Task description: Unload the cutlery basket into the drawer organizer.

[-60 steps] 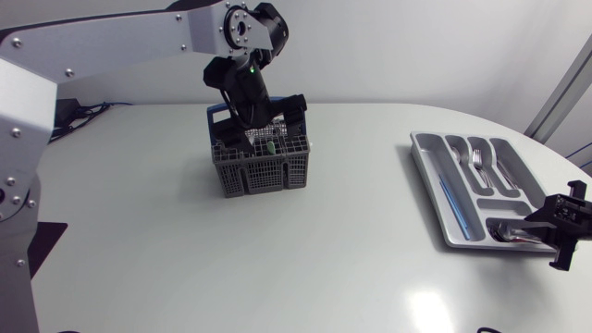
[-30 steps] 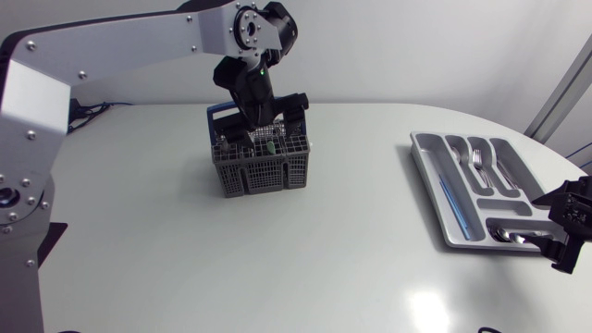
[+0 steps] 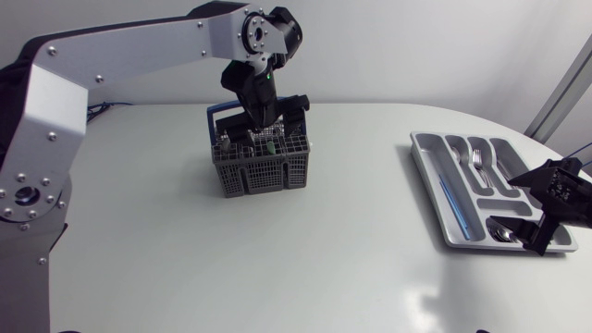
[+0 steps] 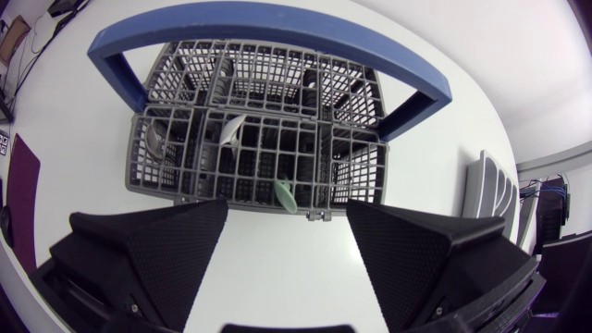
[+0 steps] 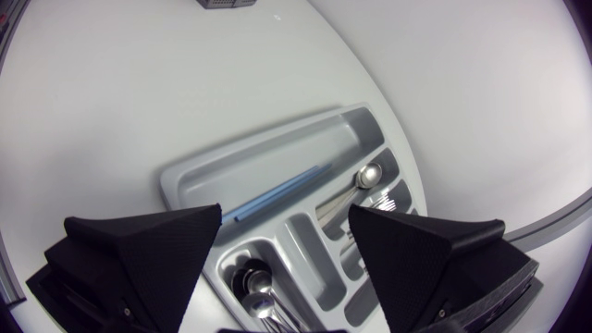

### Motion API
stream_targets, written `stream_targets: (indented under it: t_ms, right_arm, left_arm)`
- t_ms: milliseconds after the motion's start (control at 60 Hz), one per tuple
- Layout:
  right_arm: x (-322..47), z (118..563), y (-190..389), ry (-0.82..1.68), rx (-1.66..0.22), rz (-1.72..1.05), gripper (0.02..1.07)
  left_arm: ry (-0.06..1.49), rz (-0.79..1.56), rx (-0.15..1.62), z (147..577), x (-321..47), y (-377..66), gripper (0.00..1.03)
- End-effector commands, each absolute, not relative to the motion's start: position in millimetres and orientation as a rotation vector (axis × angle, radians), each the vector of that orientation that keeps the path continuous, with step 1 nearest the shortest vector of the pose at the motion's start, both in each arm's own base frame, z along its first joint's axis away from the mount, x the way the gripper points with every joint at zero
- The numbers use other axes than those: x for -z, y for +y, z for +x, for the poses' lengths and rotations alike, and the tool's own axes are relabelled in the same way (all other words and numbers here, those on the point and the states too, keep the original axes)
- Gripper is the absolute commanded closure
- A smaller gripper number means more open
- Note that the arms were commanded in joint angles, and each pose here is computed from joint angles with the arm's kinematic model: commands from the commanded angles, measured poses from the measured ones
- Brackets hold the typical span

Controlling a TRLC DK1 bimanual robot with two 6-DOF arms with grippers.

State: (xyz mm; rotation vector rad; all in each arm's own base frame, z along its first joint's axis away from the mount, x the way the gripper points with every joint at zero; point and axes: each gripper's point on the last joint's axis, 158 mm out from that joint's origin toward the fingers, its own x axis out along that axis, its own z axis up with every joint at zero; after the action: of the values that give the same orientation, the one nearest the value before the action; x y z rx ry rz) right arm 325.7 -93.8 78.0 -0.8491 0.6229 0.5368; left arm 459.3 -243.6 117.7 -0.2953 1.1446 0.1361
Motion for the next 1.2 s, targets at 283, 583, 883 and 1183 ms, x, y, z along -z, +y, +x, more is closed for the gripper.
stream_targets:
  t_ms: [283,583,883,1183]
  right_arm:
    - [-92,328,23,0.606,-0.675,-0.608,0.08]
    - [-113,341,102,0.591,-0.735,-0.523,0.08]
    - [-129,360,165,0.616,-0.789,-0.384,0.09]
    - [-131,370,211,0.651,-0.856,-0.330,0.09]
  left_arm:
    - [1.159,-0.316,-0.191,457,-115,-232,0.14]
    - [1.151,-0.341,-0.169,455,-118,-217,0.14]
    - [1.146,-0.357,-0.028,451,-122,-212,0.13]
    - [1.090,-0.319,0.049,460,-135,-199,0.13]
